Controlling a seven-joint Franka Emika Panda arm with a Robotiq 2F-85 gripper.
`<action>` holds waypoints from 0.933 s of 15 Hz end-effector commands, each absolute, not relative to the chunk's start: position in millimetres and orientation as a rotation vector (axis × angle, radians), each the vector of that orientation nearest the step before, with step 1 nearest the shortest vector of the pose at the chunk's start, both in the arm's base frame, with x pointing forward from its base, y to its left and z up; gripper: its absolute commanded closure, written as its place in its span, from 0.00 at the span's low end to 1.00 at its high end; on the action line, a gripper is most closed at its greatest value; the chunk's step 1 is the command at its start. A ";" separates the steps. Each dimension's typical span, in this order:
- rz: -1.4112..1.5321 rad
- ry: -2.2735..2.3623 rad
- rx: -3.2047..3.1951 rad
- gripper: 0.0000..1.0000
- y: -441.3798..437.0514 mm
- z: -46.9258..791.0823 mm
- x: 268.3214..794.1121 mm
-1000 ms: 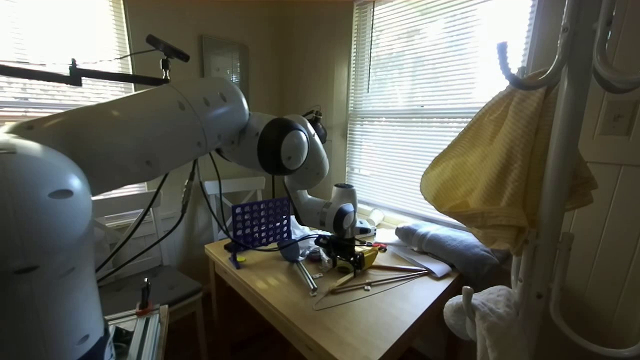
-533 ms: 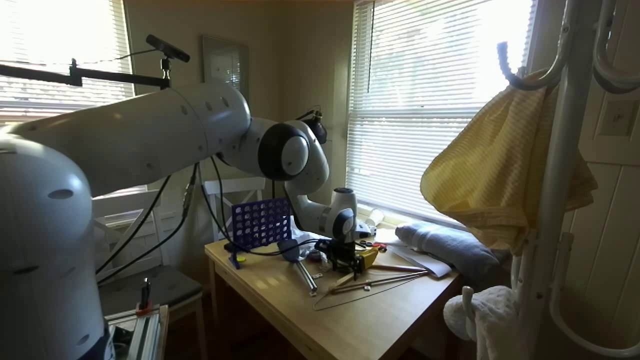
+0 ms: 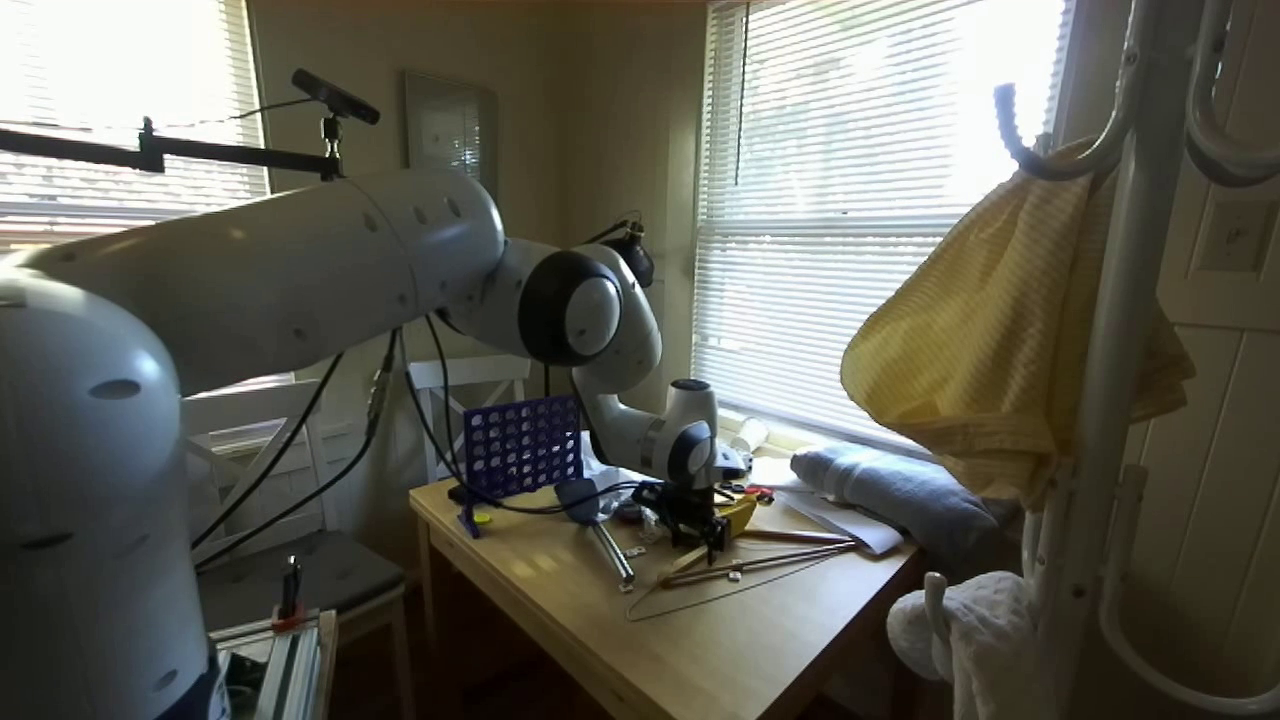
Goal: Hang the brown coat hanger high up on the coat rack
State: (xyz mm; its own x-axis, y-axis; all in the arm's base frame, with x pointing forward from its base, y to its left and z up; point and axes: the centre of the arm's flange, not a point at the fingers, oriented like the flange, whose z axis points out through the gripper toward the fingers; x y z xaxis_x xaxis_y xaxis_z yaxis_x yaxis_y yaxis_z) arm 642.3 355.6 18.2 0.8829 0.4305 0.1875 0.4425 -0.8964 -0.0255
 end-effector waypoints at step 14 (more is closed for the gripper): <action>-0.312 -0.689 -2.981 0.94 357.5 27.0 647.8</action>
